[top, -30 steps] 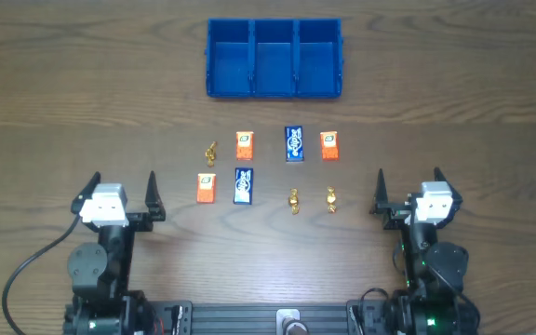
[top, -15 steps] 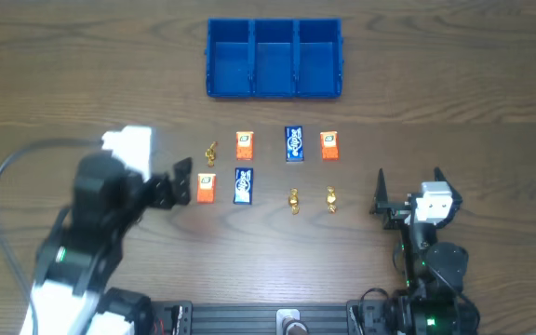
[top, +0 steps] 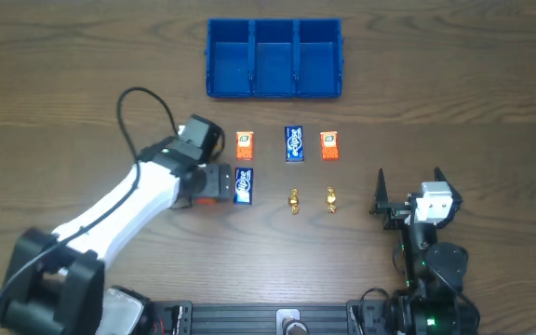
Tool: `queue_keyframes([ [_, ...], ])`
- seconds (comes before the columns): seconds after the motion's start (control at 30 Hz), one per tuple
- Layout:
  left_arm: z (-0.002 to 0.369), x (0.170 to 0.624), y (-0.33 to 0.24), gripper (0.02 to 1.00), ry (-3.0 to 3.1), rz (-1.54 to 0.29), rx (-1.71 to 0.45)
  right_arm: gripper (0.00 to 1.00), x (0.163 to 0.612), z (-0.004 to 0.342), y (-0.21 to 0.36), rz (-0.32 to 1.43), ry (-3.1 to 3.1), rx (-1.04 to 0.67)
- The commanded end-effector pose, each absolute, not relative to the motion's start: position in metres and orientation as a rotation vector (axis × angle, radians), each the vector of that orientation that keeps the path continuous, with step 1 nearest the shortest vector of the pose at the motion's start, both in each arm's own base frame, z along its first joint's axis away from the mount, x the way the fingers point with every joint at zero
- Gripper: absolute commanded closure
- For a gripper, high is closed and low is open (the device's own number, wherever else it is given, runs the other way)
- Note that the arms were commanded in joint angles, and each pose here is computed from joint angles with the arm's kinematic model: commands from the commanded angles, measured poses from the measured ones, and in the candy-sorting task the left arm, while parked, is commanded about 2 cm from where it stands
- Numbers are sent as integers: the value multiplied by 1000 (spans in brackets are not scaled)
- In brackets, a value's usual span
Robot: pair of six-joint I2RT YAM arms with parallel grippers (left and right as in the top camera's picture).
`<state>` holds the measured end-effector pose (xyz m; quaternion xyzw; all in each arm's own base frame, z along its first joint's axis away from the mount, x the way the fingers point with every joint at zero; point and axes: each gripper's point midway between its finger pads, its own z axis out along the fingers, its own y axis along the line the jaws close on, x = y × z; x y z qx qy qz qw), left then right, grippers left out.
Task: Sort Candies Into Trays
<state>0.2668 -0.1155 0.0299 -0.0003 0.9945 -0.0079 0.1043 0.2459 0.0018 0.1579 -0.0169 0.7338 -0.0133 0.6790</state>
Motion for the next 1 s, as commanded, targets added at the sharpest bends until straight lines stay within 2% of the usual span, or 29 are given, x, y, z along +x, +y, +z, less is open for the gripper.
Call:
queue_keyframes([
  [0.03,12,266,-113,36,2975,49,-76,3,246,157,4,-28,1647,-53],
  [0.13,5,266,-113,60,2988,58,-82,3,246,157,4,-28,1647,-53],
  [0.37,-6,268,-118,196,3003,39,-84,3,246,157,4,-28,1647,-53],
  [0.57,-7,270,-123,483,2992,29,-66,3,246,157,4,-28,1647,-53],
  [0.63,-7,270,-123,665,2992,26,-71,3,246,157,4,-28,1647,-53],
  [0.7,-6,271,-125,733,2989,13,-73,3,246,157,4,-28,1647,-53],
  [0.83,10,281,-132,761,2942,-69,-111,3,246,157,4,-28,1647,-53],
  [1.0,82,321,-145,759,2772,-145,-150,3,246,157,4,-28,1647,-53],
])
